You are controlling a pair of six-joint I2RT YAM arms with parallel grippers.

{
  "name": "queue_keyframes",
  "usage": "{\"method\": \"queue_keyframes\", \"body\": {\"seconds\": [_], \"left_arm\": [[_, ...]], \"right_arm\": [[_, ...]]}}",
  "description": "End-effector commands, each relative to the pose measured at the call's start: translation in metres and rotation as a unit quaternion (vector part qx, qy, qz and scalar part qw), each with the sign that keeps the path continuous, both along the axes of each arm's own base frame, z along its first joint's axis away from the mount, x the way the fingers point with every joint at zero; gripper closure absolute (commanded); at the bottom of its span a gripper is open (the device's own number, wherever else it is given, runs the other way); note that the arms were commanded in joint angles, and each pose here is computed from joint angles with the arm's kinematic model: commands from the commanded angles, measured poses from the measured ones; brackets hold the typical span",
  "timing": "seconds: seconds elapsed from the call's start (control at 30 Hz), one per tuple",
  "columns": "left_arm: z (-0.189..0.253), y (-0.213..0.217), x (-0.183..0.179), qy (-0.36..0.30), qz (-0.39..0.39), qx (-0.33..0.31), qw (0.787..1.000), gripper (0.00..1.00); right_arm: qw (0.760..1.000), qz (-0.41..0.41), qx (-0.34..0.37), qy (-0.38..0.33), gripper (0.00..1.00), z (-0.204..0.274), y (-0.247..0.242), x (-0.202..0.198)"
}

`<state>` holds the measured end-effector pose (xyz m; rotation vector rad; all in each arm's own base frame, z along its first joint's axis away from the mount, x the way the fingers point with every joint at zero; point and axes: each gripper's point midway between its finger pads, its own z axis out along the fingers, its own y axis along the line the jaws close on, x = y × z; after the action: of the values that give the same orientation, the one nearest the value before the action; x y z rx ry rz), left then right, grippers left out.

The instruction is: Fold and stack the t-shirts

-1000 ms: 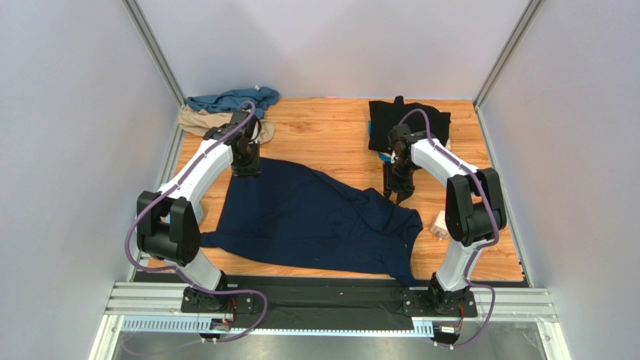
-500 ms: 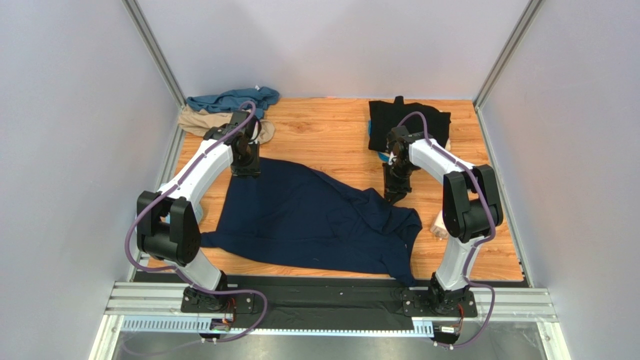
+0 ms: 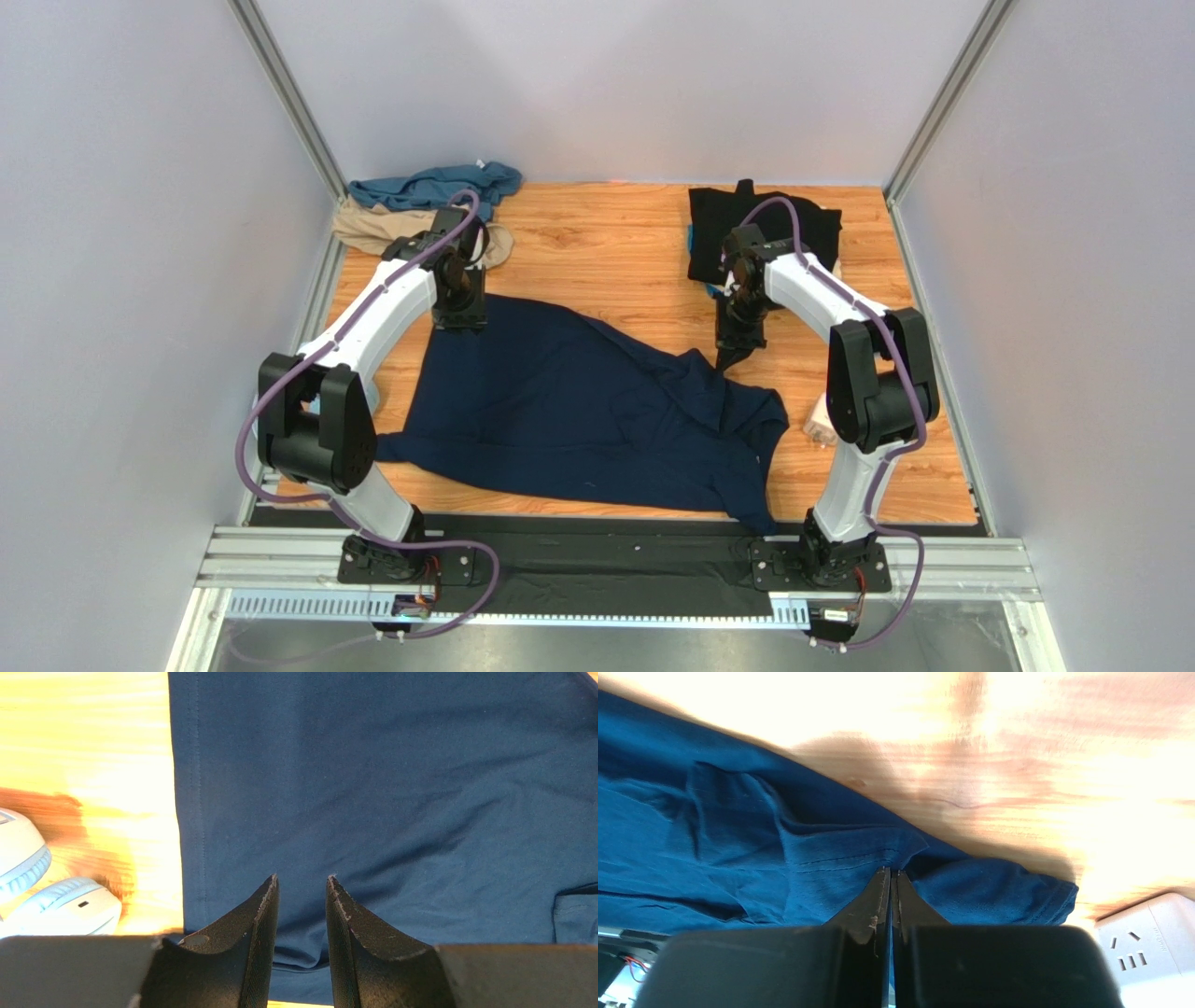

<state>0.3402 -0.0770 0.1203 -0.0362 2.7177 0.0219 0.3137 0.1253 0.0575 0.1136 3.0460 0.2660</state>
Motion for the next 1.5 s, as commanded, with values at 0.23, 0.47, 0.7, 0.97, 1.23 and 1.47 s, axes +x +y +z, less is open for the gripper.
{"method": "queue_keyframes", "body": {"seconds": [0.23,0.47,0.7,0.97,1.23,1.47], "left_arm": [[0.004,-0.006,0.014,-0.012,-0.009,-0.006,1.000,0.62],[0.009,-0.005,0.024,-0.016,-0.009,0.003,1.000,0.62],[0.002,0.002,0.029,0.000,0.018,0.019,1.000,0.60],[0.002,0.003,0.045,0.002,0.041,0.020,0.999,0.60],[-0.026,0.017,0.082,0.024,0.092,0.000,0.996,0.59],[-0.057,0.034,0.118,0.056,0.130,-0.008,0.990,0.57]], "right_arm": [[0.994,0.004,0.028,-0.107,1.00,0.048,0.011,0.042],[0.991,0.013,0.044,-0.124,1.00,0.058,0.016,0.043],[0.986,0.023,0.063,-0.155,1.00,0.083,0.021,0.052],[0.985,0.029,0.087,-0.146,1.00,0.088,0.028,0.042],[0.979,0.036,0.102,-0.171,1.00,0.118,0.029,0.032],[0.974,0.036,0.137,-0.177,1.00,0.135,0.037,0.019]]}}
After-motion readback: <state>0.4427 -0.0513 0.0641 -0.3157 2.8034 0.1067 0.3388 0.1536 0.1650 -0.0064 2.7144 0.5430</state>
